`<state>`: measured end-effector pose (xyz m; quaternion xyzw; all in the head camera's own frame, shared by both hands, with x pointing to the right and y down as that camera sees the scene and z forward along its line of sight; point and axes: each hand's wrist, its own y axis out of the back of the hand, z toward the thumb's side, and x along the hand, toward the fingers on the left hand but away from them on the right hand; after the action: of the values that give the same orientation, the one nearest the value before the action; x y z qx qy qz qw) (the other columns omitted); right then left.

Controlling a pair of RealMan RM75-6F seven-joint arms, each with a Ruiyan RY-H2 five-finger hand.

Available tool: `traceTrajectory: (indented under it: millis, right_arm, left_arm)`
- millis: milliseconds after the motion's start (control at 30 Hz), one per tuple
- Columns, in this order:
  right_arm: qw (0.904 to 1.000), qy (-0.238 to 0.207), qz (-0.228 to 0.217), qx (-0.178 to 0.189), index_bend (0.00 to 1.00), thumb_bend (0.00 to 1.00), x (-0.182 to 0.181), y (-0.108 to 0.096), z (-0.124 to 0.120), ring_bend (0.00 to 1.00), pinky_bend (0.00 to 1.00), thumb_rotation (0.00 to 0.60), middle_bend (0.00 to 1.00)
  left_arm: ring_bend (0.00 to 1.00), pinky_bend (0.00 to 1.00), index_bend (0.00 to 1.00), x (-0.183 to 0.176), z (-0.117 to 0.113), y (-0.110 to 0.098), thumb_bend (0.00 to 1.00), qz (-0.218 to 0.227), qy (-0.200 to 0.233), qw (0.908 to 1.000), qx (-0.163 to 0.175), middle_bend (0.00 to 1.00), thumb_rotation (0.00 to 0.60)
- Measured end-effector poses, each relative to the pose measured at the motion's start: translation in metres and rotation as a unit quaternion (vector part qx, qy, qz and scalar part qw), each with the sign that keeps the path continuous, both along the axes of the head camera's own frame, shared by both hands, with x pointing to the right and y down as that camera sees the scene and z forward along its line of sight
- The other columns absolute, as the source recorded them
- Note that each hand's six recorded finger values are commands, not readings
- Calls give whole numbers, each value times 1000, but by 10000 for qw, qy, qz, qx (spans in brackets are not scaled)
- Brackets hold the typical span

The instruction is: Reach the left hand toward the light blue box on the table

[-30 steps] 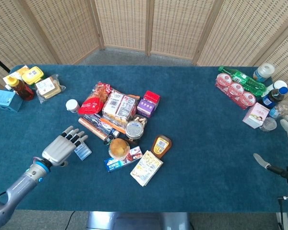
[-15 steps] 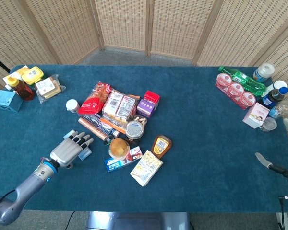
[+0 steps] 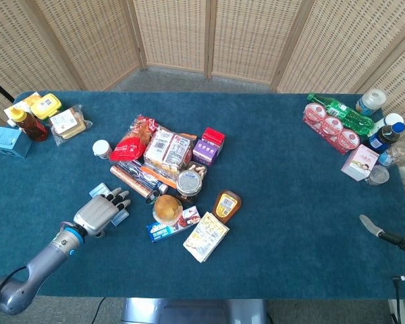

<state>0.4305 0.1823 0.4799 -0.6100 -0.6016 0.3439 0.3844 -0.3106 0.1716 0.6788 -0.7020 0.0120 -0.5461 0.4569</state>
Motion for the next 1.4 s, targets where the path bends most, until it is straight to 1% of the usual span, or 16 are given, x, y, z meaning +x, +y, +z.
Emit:
traceTrajectory:
  millis: [67,100,200,300,367,567,900,1100,1400]
  right_arm:
    - [10000,-2,0,8,95,0,0,0,0,0,0,600,0]
    - [10000,-5,1,14,96,0,0,0,-1,0,0,600,0]
    - [10000,-13,4,22,95,0,0,0,-1,0,0,600,0]
    - [10000,-12,-1,23,95,0,0,0,-1,0,0,600,0]
    - [10000,-9,-9,28,96,0,0,0,-1,0,0,600,0]
    - [10000,-2,-17,37,95,0,-1,0,-2,0,0,600,0]
    - [10000,8,-19,38,95,0,-1,0,-1,0,0,600,0]
    - [10000,11,-16,44,95,0,-1,0,-2,0,0,600,0]
    - [10000,-31,-10,83,95,0,-1,1,-4,0,0,600,0]
  left_arm:
    - [268,554,344,0,2,1,153,33,-37,10000,6,275,600]
    - [306,576,377,0,2,2,153,48,-53,10000,11,327,600]
    - [461,666,490,0,3,2,153,68,-70,9999,62,506,600]
    - [552,718,582,0,2,2,153,85,-58,9998,143,604,600]
    - [589,735,624,0,0,1,151,102,-42,9998,191,644,600]
    - [636,760,671,-3,-4,0,153,98,9,9995,302,691,600]
    - [680,777,712,-10,-16,-7,155,-18,100,9988,480,725,600]
    - [683,778,713,-9,-36,-20,155,-142,257,9970,710,728,600]
    - [689,779,721,-3,-80,-40,155,-198,475,9921,1142,737,600]
